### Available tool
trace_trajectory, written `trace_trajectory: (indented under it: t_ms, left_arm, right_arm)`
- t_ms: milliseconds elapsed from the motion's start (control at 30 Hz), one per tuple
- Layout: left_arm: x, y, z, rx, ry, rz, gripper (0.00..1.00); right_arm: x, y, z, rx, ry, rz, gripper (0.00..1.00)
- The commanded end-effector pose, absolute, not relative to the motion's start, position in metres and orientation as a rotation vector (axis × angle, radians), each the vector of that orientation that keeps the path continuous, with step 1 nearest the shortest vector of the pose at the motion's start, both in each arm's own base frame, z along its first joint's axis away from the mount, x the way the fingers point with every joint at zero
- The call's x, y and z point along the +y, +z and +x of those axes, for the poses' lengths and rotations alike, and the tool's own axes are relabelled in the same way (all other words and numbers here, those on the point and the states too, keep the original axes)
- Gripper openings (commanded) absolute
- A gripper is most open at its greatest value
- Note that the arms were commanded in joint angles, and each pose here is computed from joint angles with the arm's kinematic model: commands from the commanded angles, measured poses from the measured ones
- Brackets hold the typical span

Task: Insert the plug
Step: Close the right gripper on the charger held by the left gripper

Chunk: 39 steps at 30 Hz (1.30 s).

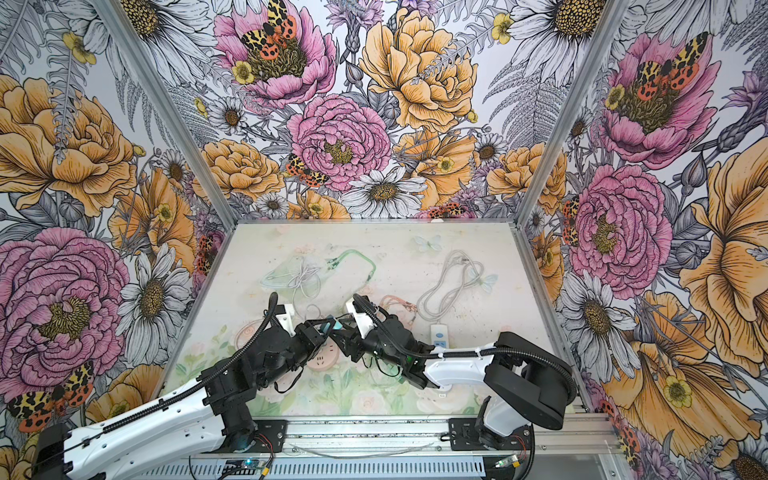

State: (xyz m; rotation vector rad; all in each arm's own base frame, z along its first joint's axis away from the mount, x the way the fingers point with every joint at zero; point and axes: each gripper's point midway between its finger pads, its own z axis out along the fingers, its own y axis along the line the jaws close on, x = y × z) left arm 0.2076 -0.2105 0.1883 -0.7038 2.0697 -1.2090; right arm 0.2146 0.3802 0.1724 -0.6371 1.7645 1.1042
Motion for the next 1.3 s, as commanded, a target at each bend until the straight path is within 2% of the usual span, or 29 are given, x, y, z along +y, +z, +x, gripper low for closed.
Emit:
trace_trajectory:
  t_ms: [0, 433, 500, 667, 767, 967, 1267]
  left_arm:
    - [-0.207, 0.197, 0.213, 2.000, -1.243, -0.735, 0.36]
    - [-0.210, 0.195, 0.216, 1.971, -1.280, -0.757, 0.36]
    - [-0.213, 0.197, 0.218, 1.964, -1.288, -0.753, 0.36]
    - [-0.217, 0.198, 0.218, 1.986, -1.279, -0.731, 0.37]
    - [-0.215, 0.197, 0.217, 2.000, -1.257, -0.723, 0.47]
    - [-0.202, 0.200, 0.215, 2.010, -1.177, -0.711, 0.51]
    - [-0.151, 0.215, 0.204, 1.966, -1.054, -0.752, 0.51]
  right_arm:
    - [0.383, 0.176, 0.221, 1.762, 1.112, -0.616, 0.49]
    - [0.385, 0.171, 0.221, 1.775, 1.134, -0.613, 0.41]
    - [0.386, 0.170, 0.222, 1.777, 1.137, -0.605, 0.35]
    - [0.383, 0.167, 0.227, 1.792, 1.107, -0.590, 0.12]
    - [0.381, 0.166, 0.229, 1.808, 1.081, -0.596, 0.00]
    - [0.376, 0.166, 0.231, 1.827, 0.996, -0.665, 0.00]
    - [0.368, 0.181, 0.225, 1.777, 0.869, -0.909, 0.00]
